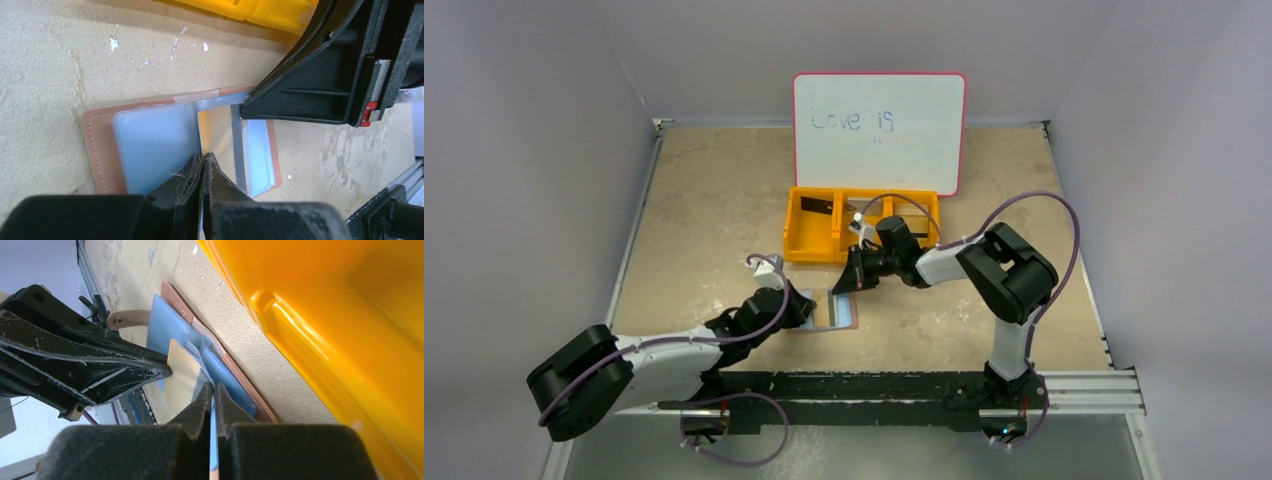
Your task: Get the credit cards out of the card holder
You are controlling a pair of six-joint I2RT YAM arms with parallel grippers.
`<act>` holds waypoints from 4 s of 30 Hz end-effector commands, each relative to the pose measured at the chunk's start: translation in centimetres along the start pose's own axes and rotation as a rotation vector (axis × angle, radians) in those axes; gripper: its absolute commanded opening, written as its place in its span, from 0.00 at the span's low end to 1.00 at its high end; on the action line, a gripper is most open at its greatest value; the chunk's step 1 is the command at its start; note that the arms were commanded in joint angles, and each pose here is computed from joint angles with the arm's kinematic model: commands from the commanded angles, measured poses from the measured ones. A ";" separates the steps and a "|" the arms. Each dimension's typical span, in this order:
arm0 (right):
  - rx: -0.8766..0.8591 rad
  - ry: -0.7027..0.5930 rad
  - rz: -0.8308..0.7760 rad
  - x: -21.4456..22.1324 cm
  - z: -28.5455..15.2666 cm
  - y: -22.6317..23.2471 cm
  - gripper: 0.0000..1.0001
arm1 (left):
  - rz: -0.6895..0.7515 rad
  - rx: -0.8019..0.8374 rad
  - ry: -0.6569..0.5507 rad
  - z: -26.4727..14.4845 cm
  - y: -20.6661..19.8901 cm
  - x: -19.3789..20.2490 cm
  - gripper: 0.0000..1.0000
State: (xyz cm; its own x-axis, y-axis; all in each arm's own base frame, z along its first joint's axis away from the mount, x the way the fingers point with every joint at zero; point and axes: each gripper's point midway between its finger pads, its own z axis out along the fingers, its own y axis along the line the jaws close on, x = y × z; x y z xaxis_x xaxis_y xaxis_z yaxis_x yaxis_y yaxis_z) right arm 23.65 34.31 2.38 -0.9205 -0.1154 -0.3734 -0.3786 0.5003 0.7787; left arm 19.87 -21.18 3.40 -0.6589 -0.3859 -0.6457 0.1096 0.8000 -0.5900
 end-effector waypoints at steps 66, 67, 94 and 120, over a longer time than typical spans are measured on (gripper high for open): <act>0.101 -0.057 -0.010 -1.5 -1.4 -1.9 0.00 | -0.204 -0.059 -0.110 0.4 1.6 -1.3 0.00; 0.102 -0.057 -0.011 -1.6 -1.4 -1.9 0.00 | -0.198 -0.067 -0.118 0.1 1.8 -1.5 0.00; -0.005 -0.217 -0.208 -6.7 -5.7 5.8 0.47 | -0.051 0.047 -0.165 -4.5 -5.0 -8.4 0.00; -0.340 -0.240 -0.298 -6.5 -9.5 13.0 0.61 | -0.105 0.398 -0.268 -7.5 -14.2 -13.6 0.00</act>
State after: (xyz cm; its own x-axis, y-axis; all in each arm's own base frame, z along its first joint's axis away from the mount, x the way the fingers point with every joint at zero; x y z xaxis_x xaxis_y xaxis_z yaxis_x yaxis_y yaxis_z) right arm 23.74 33.33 17.73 -0.7653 -0.0014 -0.6437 -0.6297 0.2091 0.7482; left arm 21.22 -23.29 20.00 -0.5330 -0.5444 -0.6477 0.2797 0.6091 -0.7421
